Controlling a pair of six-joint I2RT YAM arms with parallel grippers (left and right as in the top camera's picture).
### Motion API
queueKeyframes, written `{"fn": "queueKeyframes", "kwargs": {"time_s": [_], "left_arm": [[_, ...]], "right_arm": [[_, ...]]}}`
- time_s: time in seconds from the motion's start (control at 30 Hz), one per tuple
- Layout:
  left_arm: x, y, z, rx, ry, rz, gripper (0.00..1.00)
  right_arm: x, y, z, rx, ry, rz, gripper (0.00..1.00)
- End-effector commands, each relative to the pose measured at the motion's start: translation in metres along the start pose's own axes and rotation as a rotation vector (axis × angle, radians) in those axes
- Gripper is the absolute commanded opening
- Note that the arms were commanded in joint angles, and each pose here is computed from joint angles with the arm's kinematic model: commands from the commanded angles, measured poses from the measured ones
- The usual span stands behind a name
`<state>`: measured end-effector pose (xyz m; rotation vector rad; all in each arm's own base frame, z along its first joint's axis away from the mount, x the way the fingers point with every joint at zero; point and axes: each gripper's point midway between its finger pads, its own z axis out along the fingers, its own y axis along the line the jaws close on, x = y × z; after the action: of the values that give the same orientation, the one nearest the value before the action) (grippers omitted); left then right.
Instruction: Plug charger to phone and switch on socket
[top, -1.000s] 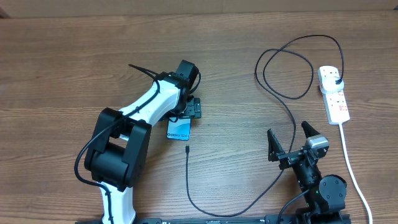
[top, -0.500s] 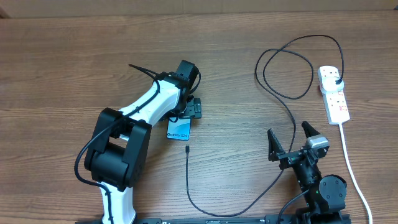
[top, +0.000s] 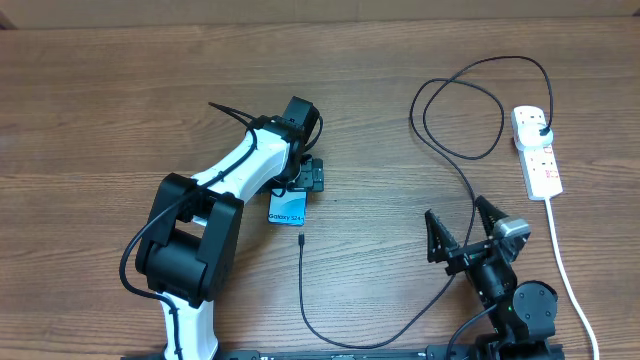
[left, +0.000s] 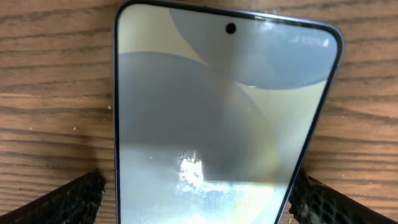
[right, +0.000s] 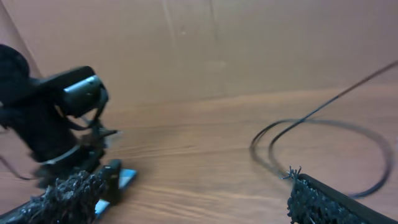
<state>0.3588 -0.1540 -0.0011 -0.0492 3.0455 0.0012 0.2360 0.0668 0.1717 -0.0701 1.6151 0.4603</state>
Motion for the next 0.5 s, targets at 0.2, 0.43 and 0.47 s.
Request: {"fn": "queueKeyframes", "kwargs": {"time_s": [0.2,0.43,0.47], "left_arm": [[0.018,-0.007,0.011,0.063,0.073,0.101,1.00],[0.018,-0.007,0.011,0.064,0.071,0.101,1.00],[0.018,-0.007,0.011,0.064,0.071,0.101,1.00]], "right_arm": [[-0.056,0.016,-0.016,0.005,-0.017,0.126,1.00],[-0.120,0.029,-0.015,0.033,0.004,0.132,1.00],[-0.126,0.030,-0.012,0.037,0.017,0.135,1.00]]}}
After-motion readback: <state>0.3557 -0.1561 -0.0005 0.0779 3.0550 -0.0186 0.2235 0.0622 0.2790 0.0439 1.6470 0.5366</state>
